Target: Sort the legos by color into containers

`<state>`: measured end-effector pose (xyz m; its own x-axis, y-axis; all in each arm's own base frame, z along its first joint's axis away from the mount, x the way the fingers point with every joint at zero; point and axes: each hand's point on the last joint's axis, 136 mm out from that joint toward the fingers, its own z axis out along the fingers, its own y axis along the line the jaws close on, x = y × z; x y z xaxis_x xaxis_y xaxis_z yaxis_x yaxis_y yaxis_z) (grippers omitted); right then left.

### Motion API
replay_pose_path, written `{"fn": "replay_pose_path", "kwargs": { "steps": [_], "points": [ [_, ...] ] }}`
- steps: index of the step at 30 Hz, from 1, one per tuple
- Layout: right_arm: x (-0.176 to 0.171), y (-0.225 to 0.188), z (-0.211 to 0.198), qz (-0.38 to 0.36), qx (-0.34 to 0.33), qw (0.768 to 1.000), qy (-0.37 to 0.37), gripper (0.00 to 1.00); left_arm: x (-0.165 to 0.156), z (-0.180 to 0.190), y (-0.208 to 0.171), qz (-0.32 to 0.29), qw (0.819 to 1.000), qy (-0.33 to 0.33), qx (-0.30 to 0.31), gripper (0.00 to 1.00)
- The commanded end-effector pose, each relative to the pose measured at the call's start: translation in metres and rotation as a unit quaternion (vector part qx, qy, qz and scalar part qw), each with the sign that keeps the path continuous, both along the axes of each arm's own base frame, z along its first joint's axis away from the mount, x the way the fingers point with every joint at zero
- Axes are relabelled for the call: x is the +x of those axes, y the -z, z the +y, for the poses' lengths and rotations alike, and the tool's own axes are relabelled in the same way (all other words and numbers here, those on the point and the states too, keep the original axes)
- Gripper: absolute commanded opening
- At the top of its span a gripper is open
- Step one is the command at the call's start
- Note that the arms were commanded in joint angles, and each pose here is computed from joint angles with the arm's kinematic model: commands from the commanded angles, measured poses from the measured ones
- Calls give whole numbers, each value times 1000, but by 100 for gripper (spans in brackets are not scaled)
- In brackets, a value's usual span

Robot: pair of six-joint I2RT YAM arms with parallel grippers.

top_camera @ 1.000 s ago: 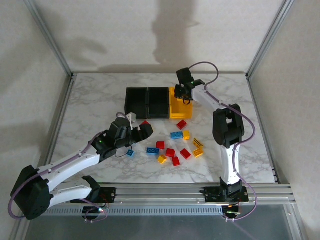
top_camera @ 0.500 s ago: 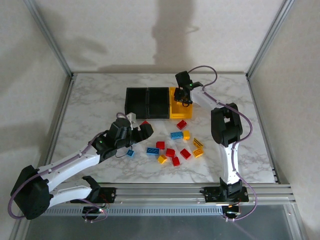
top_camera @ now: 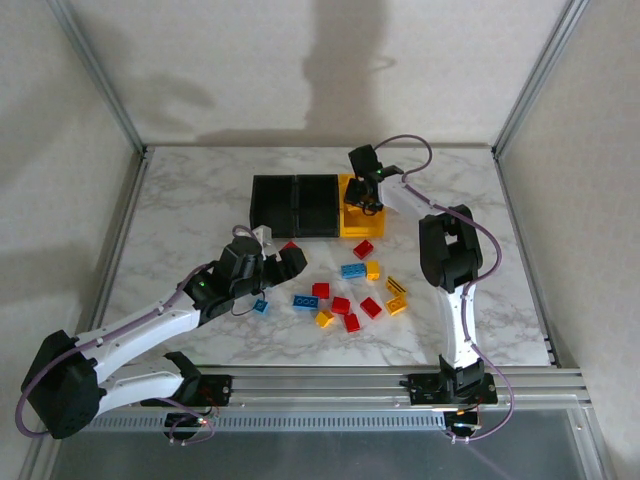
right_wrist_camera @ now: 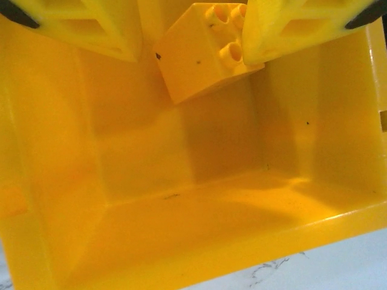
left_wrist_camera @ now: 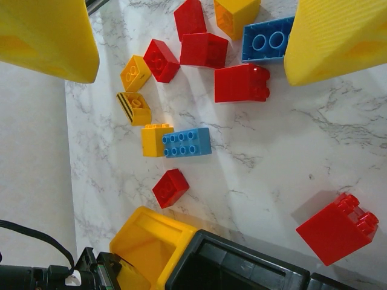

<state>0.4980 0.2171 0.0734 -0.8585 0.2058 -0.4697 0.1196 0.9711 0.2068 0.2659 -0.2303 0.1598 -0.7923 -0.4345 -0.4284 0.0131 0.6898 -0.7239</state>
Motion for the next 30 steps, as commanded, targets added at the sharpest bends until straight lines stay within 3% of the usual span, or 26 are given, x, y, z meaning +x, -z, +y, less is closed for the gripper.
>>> {"fn": "replay_pose_path", "kwargs": {
  "steps": [1,9,16,21,30],
  "points": [
    [0,-16,2,-14,3,1000,3,47,3,-1,-13,-14,1000,-8,-4,80],
    [-17,-83,2,-74,22,997,-6,50,9,11,-5,2,999,-40,33,77],
    [-61,-117,-3,-111,42,993,-27,48,15,20,5,22,995,-59,81,71],
    [-103,-126,-1,-118,84,987,-67,47,21,37,16,42,986,-84,138,68],
    [-181,-104,10,-95,106,982,-128,49,28,36,23,55,983,-78,157,65]
  ]
}}
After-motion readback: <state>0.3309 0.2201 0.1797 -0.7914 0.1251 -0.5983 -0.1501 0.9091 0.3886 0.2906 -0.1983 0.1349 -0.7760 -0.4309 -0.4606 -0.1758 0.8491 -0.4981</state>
